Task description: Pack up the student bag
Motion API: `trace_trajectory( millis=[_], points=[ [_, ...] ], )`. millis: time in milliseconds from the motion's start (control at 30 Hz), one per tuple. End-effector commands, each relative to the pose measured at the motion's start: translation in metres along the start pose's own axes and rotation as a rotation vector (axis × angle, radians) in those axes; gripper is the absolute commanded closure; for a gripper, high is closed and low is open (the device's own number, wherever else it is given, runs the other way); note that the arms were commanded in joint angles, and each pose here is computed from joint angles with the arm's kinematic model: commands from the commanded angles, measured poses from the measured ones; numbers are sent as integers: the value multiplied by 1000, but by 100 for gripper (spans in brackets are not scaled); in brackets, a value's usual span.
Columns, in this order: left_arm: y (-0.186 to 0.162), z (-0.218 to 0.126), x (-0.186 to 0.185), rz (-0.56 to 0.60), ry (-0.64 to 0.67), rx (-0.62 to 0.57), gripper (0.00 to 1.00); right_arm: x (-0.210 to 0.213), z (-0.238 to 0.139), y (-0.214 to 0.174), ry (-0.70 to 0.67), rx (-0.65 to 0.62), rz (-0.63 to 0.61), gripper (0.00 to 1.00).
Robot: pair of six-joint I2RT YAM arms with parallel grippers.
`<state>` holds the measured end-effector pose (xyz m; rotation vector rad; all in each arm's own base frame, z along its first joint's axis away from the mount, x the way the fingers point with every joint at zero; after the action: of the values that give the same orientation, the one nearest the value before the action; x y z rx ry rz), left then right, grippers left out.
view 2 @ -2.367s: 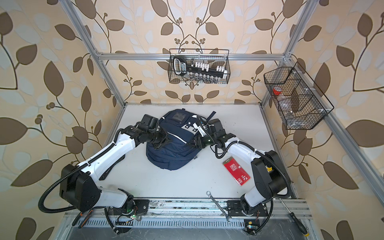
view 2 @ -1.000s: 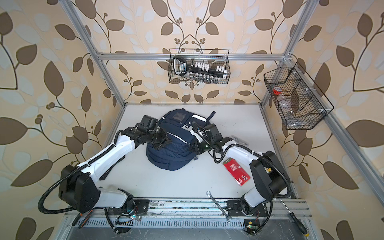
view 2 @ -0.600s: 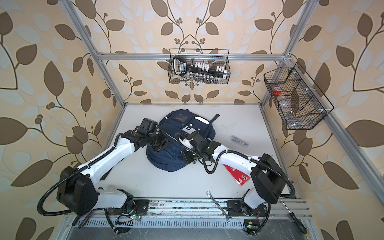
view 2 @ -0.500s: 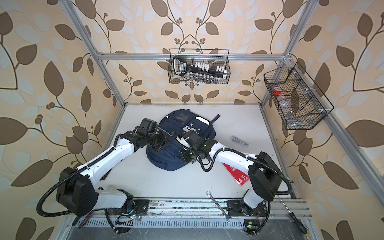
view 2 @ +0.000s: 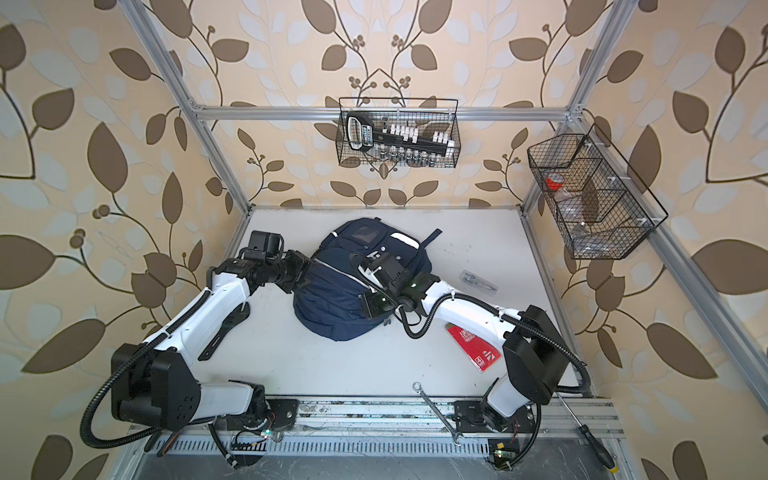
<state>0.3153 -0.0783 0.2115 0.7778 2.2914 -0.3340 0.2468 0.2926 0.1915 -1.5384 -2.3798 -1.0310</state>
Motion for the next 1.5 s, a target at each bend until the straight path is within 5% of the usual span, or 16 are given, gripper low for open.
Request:
trace_trajectory(
  millis=[0,233,300,367,733,1167,1467],
  points=[
    [3,11,-2,20,-12,48,43,1,-10,-4,18,21,20,100],
    [16,41,-10,27,-38,73,56,1,-9,-5,2,62,32,100],
    [18,47,-11,36,-38,80,70,1,-9,-5,-9,83,48,100],
    [18,48,-9,33,-48,77,100,-1,-11,-6,-41,116,65,100],
    [4,14,-20,66,-154,24,100,22,-18,3,21,176,85,100],
    [-26,5,-14,86,-188,-1,100,91,41,64,148,122,80,100],
    [-25,-10,-6,106,-151,-54,100,-21,24,86,-162,39,198,100]
  ],
)
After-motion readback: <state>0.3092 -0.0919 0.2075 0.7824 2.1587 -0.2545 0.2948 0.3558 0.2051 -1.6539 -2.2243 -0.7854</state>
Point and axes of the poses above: each gripper's point midway between its finger pads, its own z axis out along the fingers, its own x axis along the line the jaws close on, y = z × x, the point moved 6 cm from there along -z, back along the fingers, and after that the axes turned 2 degrees about z, right-handed, at the moved point
